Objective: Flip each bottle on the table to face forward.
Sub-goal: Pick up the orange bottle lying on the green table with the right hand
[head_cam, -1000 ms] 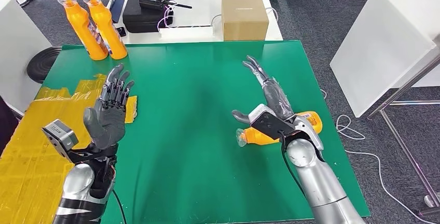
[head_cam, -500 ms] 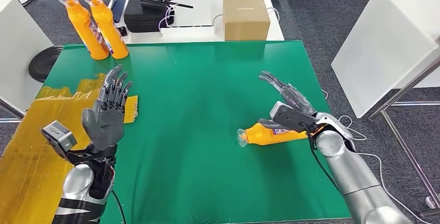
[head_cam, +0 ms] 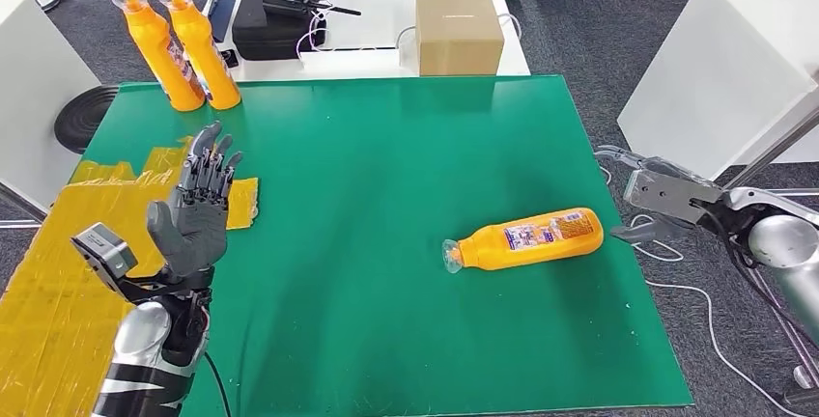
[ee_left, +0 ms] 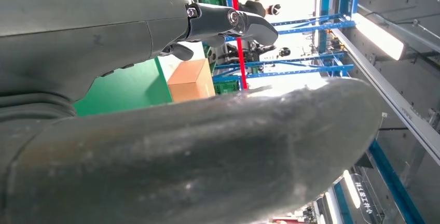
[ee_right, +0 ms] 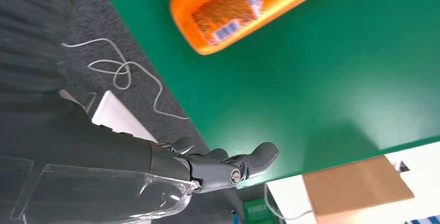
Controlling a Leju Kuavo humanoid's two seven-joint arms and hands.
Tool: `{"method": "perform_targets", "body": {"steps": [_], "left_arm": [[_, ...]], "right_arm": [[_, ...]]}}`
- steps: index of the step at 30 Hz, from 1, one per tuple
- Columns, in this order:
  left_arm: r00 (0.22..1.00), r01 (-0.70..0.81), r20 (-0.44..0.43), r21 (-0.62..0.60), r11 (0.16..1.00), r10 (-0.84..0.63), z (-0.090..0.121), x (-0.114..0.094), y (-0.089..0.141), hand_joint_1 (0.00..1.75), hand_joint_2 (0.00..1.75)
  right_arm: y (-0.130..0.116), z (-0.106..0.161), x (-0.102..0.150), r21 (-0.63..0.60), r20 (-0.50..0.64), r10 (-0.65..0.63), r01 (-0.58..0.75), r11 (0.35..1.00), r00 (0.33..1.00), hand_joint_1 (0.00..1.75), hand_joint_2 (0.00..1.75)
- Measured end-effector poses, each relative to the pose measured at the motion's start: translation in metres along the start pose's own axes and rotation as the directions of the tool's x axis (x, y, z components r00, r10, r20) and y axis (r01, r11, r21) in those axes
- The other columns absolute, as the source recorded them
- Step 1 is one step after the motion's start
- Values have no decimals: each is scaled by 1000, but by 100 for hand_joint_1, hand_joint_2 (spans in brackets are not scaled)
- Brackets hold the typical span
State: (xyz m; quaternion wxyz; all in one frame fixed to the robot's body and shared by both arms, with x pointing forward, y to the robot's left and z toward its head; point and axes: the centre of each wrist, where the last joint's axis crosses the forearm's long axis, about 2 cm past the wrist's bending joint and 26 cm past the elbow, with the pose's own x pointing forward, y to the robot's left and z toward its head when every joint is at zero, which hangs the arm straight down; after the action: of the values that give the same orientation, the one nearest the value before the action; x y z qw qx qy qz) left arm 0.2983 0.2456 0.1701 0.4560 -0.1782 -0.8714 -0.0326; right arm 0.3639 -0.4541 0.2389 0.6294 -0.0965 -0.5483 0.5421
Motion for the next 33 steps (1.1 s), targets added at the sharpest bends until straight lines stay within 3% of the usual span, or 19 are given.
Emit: {"method": "perform_targets", "body": {"steps": [10,21,26,33], "left_arm": [[1000,0,-8,6,1000,0,6,-2,-3,0,0],[1000,-2,-2,13,1000,2,3,-2,-3,0,0],[1000,-13,6,8,1000,13,-3,-1,-5,0,0],[1000,-26,9,-15,1000,26,-15,-1,-8,0,0]], "right_arm": [[5,32,-11,49,-49,45,-43,998,998,0,175],[2,36,-9,100,-85,85,-76,992,993,0,175],[-7,23,-3,106,-112,148,-136,985,983,0,175],[4,-27,3,146,-129,186,-167,975,974,0,175]]}}
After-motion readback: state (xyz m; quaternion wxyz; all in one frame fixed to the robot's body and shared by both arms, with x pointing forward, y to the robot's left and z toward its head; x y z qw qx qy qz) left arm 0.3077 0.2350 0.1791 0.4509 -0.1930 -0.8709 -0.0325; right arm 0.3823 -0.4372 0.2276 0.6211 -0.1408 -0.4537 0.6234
